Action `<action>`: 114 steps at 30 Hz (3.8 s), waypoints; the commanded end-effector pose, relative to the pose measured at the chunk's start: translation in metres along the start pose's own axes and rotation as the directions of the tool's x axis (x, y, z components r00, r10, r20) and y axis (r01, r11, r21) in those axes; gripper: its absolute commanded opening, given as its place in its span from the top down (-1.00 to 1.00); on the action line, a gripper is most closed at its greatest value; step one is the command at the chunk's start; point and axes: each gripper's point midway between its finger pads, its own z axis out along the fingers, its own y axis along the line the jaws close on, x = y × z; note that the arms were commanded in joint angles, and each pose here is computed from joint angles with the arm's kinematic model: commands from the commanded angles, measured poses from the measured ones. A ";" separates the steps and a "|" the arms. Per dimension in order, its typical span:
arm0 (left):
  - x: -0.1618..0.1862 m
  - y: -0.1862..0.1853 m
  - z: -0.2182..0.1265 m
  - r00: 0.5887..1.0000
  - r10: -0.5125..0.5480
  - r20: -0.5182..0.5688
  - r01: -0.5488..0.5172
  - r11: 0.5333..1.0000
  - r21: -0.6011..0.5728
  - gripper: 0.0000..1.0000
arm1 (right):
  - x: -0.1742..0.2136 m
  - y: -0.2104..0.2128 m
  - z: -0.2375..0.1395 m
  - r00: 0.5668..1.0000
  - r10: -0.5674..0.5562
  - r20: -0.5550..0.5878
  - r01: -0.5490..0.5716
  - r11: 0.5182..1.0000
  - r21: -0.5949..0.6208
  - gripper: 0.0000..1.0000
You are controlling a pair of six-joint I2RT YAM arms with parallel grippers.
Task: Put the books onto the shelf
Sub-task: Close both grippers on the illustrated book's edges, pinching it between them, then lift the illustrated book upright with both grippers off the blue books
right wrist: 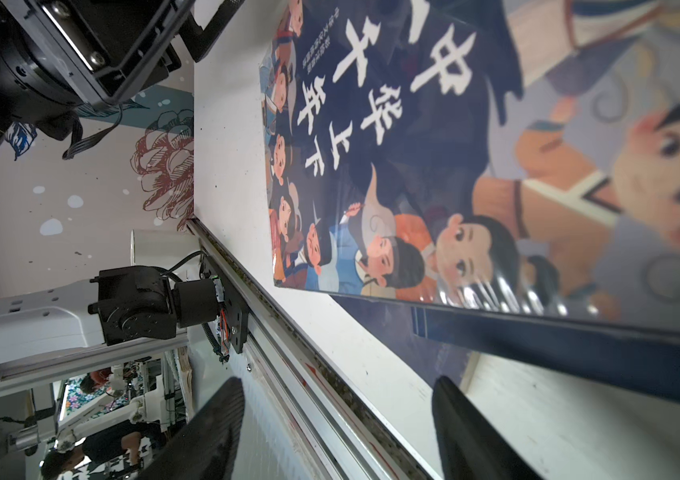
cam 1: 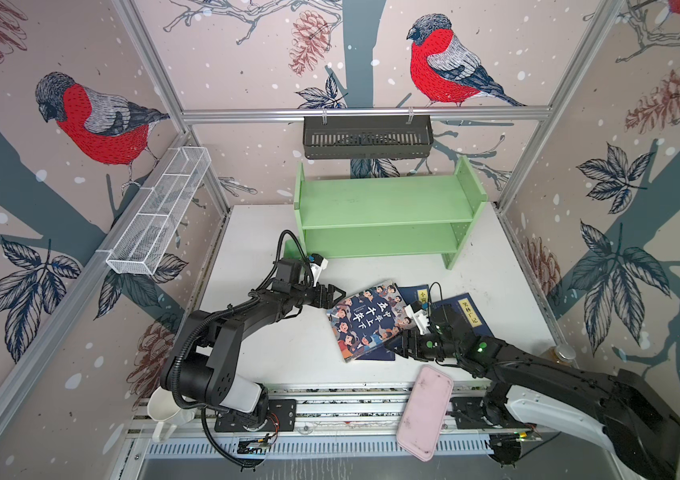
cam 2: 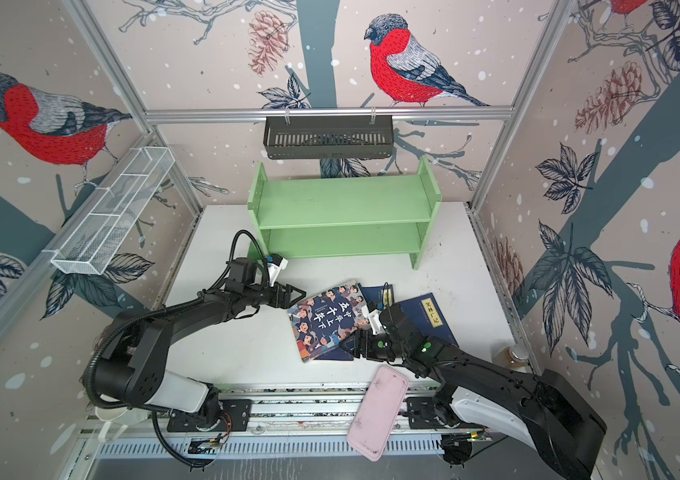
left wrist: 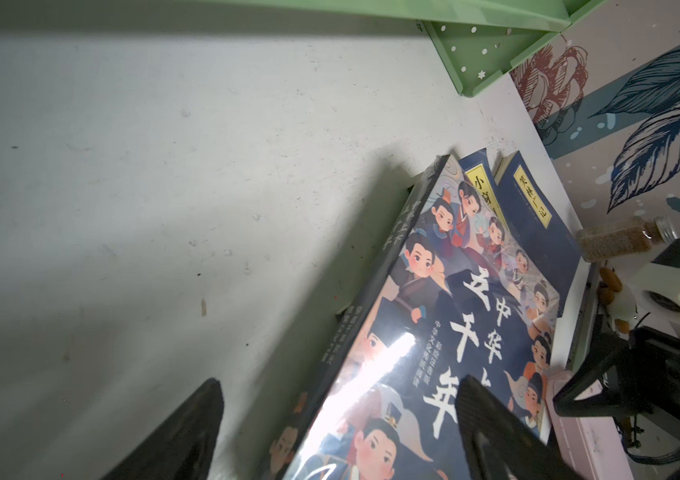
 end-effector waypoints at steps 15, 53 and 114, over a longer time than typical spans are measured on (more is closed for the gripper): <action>0.014 -0.005 0.026 0.998 0.013 -0.055 -0.011 0.999 0.043 -0.63 | -0.010 0.016 0.014 0.996 0.029 0.087 -0.023 0.997 -0.075 -0.53; 0.068 -0.052 0.008 0.974 -0.053 -0.220 0.120 0.946 0.301 -0.52 | -0.013 0.000 0.051 0.988 0.073 0.135 -0.075 0.997 0.008 -0.51; 0.019 -0.118 -0.064 0.992 -0.052 -0.115 0.112 0.784 0.611 -0.74 | -0.023 0.135 -0.043 0.910 -0.410 0.066 0.375 0.744 -0.552 0.73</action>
